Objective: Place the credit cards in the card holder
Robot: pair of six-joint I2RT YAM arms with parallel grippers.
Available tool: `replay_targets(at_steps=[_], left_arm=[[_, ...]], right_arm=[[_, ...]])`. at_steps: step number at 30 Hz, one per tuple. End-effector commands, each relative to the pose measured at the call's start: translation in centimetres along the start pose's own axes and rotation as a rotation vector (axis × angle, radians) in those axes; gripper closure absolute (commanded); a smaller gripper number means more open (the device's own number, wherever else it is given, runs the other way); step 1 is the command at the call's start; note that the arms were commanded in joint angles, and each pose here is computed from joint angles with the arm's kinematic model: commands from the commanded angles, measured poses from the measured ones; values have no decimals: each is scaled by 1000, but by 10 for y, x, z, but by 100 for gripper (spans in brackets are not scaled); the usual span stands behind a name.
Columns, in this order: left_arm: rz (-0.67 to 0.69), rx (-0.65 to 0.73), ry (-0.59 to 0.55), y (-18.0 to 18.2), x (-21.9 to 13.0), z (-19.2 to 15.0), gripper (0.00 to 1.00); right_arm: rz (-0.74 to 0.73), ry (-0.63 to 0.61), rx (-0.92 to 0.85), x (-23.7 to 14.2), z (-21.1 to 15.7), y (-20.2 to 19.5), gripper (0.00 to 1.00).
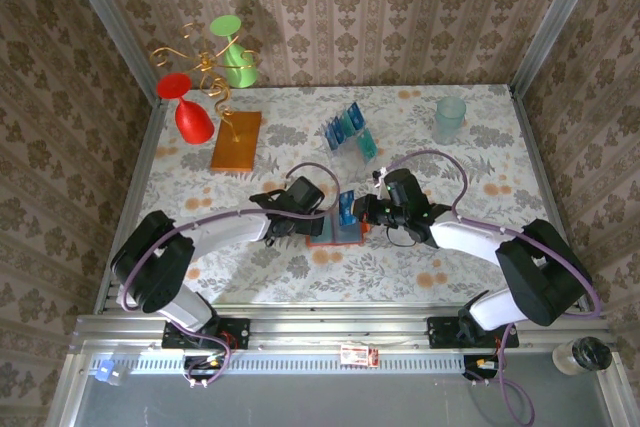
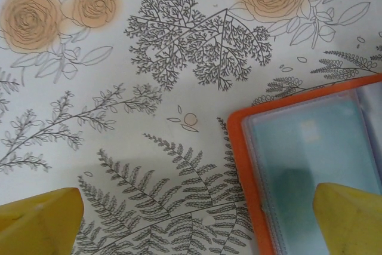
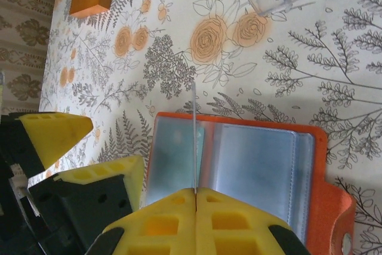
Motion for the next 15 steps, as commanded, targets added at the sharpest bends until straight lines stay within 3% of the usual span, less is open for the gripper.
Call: replay_targets(at_steps=[1,15], left_arm=[[-31,-33,-30,-5,-2,-1,0],[21,-21,0,3,10,-18,0]], right_arm=[[36,-48,19,-3,6,4,100],[67,-25,44,9,2,2,100]])
Point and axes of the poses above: each hand's point on the last joint's axis, 136 mm out from that joint toward the fingers, its own x axis out along the fingers, its own y axis along the line the jaws close on, z = x × y, the point moved 6 cm from there along -x, back along the fingers, and after that the axes turned 3 degrees about -x, right-handed, at the moved point
